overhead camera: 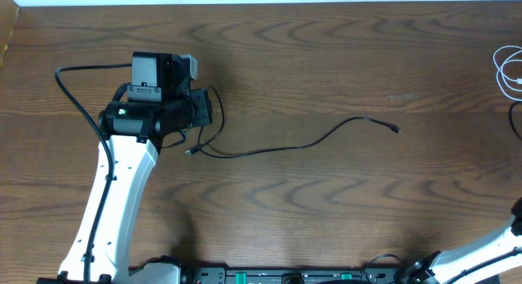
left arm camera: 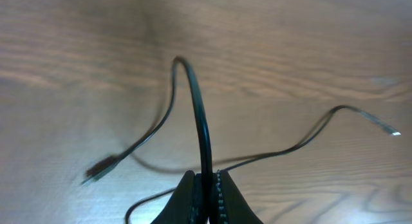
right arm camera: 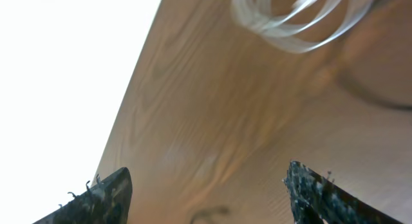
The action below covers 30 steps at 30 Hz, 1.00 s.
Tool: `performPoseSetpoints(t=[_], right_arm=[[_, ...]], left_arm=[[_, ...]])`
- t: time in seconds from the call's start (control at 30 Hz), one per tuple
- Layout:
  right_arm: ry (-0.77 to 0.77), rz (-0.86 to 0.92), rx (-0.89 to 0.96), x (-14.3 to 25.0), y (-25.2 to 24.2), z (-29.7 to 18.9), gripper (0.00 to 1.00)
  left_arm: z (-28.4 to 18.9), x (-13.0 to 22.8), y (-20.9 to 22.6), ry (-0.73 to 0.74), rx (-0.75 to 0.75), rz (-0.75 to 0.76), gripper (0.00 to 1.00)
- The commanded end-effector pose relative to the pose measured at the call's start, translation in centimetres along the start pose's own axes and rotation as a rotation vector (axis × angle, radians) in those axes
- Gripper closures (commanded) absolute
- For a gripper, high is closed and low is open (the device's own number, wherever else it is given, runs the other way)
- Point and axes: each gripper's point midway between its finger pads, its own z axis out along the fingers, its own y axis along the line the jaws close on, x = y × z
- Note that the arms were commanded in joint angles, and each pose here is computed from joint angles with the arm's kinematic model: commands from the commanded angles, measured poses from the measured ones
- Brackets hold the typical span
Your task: Untangle cables
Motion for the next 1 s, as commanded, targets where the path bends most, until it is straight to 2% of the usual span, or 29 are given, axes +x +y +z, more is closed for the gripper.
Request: performPoseSetpoints(t=[0.0,0.2,0.27,0.47,0.6,0.77,0.87,0.9,0.97], right_arm=[[0.209,-0.294,-0.187,6.6,6.8,2.6,0.27],[0.426,-0.634,-0.272,15.6,12.6,6.3,0.27],[0.488,-0.712,-0.303,18.8,14.7,7.2,0.27],[0.651,-0.968,-0.411,28.9,19.9,8.9,0.27],[0.71,-1.084,-0.478,34.3,22.4,9.4,0.27],[0.756,-1.272,-0.586,41.0,24.6,10.0,0.27],[0.775,-1.316,-0.615,43.5,24.6,10.7,0.28],[0.791,-1.346,-0.638,45.3,24.2,11.4,0.3],[0.801,-1.374,-0.665,47.0,23.9,12.0,0.32]], left_arm=[[-0.6,-1.0,-3.3,-0.02,0.173,0.026,0.93],[-3.7,-4.0,-10.0,-0.149,0.547,0.147,0.93],[-5.9,-5.6,-11.7,-0.22,0.635,0.141,0.93],[-12.0,-8.6,-13.8,-0.422,0.709,0.108,0.93],[-12.8,-9.6,-12.9,-0.469,0.662,-0.012,0.92],[-12.6,-10.8,-11.6,-0.475,0.637,-0.23,0.93],[-12.5,-11.5,-10.8,-0.479,0.626,-0.364,0.93],[-12.5,-11.8,-10.3,-0.477,0.626,-0.463,0.93],[-12.5,-11.9,-10.3,-0.463,0.639,-0.521,0.92]])
